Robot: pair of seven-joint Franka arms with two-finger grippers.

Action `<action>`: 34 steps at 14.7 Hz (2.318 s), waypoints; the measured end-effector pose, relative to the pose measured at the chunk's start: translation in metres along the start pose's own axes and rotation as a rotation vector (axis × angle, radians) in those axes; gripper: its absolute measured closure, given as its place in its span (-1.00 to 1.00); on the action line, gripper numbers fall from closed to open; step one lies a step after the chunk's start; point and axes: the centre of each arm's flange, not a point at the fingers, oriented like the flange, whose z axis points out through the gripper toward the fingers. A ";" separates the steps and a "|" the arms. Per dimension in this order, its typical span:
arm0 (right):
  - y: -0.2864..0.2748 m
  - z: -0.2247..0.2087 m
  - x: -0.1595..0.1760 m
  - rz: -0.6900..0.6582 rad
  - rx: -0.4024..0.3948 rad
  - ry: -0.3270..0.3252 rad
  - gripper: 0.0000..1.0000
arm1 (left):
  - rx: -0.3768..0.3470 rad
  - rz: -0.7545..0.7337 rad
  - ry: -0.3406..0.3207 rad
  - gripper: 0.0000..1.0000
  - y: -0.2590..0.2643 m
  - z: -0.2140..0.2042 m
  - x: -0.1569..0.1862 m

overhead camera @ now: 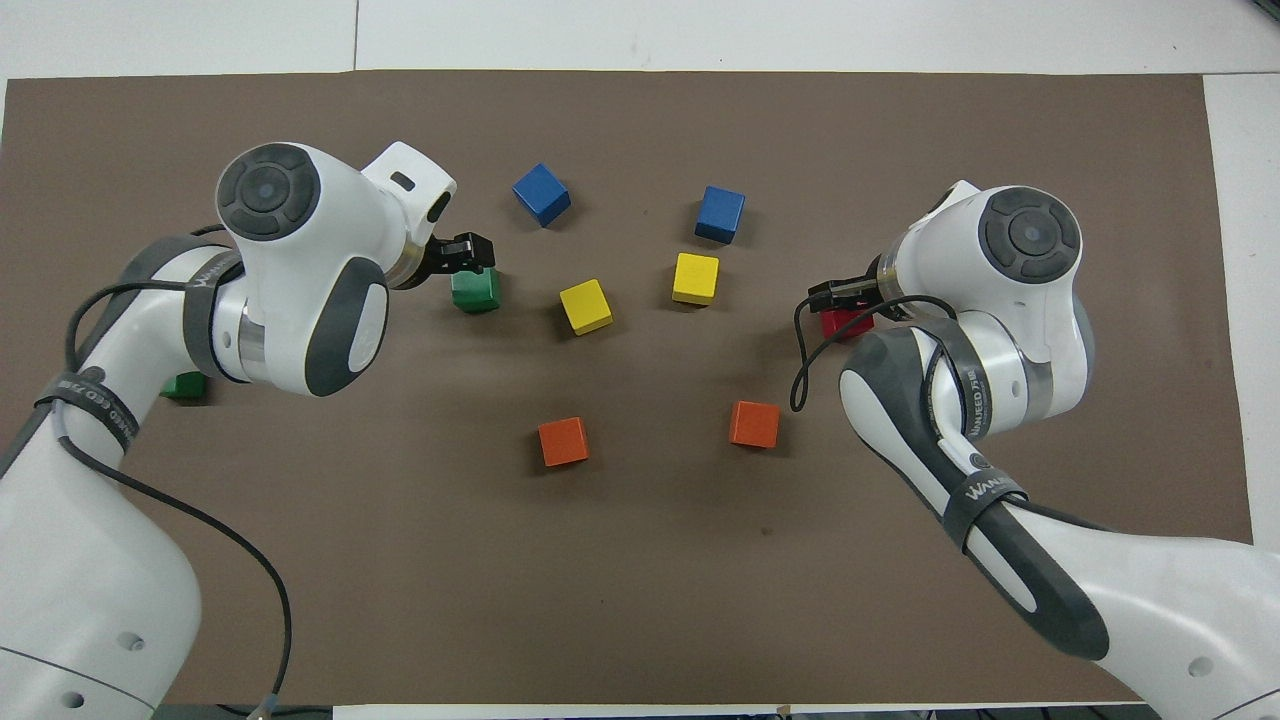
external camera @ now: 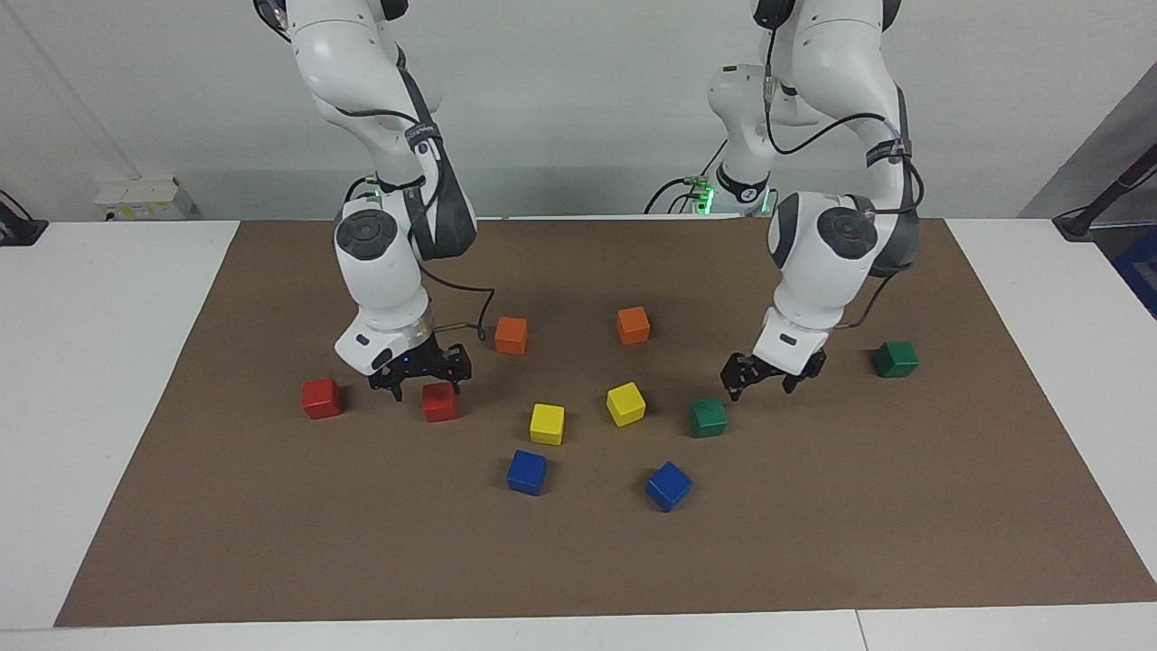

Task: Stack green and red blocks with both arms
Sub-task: 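Reach the left gripper to the other green cube while the right gripper reaches red, then grasp and carry the green cube with the left gripper while the right gripper carries red, then place the green cube beside the first green with the left gripper and release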

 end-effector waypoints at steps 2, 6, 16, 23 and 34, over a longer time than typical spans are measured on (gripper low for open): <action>0.000 0.004 -0.001 0.000 -0.001 -0.006 -1.00 | 0.015 0.019 0.009 -1.00 0.002 0.018 0.001; 0.000 0.023 -0.008 -0.001 0.002 0.003 -1.00 | 0.017 0.027 0.025 -1.00 0.002 0.030 0.002; 0.016 0.021 -0.005 0.010 -0.012 -0.064 -0.09 | 0.018 0.031 0.033 -0.09 0.000 0.047 -0.005; 0.143 -0.074 0.006 -0.049 -0.018 -0.098 -0.09 | 0.066 -0.051 -0.016 -0.09 -0.117 -0.049 0.033; 0.193 -0.033 -0.021 -0.038 -0.014 -0.088 -0.09 | 0.079 0.171 -0.085 -0.09 -0.359 -0.061 -0.019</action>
